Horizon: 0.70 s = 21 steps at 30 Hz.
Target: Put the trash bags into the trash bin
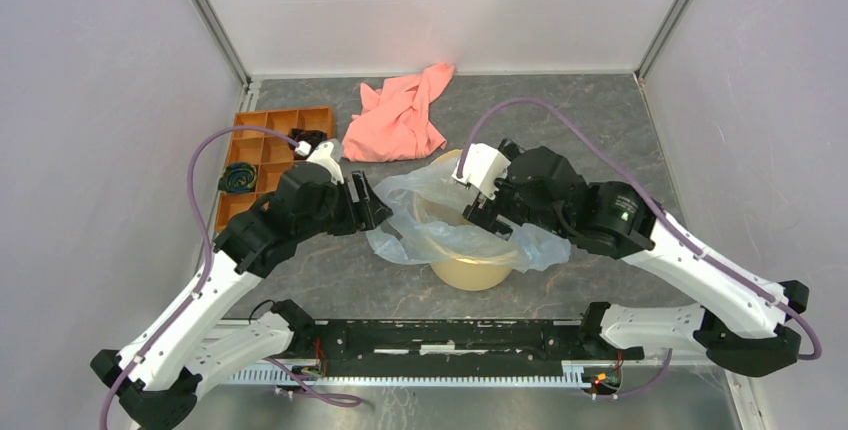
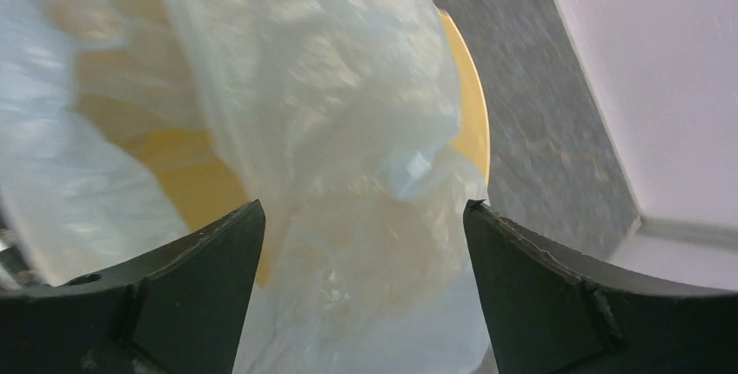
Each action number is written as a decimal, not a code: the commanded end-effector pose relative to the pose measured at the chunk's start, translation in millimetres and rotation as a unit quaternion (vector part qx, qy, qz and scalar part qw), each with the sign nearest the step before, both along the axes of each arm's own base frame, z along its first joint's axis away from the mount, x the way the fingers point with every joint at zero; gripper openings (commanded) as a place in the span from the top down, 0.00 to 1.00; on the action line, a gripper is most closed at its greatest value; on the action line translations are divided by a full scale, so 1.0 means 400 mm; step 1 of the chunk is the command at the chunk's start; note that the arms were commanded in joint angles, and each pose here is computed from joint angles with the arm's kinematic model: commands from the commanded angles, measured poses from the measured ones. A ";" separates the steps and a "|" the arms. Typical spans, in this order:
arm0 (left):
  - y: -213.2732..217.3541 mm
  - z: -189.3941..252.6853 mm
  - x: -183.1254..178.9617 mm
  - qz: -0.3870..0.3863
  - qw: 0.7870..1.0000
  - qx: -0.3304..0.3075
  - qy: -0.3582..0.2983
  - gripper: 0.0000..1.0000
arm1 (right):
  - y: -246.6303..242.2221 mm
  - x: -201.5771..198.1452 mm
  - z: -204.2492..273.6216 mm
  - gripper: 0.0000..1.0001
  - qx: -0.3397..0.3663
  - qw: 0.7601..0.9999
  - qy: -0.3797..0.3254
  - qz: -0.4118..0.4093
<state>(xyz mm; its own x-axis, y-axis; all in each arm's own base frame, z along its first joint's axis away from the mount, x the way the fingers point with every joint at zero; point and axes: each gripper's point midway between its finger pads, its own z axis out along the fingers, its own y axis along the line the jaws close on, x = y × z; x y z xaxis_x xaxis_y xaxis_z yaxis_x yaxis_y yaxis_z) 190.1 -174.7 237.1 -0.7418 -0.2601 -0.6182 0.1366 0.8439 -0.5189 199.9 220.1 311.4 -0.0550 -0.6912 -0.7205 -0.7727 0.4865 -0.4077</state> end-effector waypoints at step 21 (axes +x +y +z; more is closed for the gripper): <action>-0.056 0.069 0.015 -0.042 0.998 -0.043 -0.035 0.54 | -0.096 -0.076 0.209 0.02 0.210 0.972 -0.102 0.011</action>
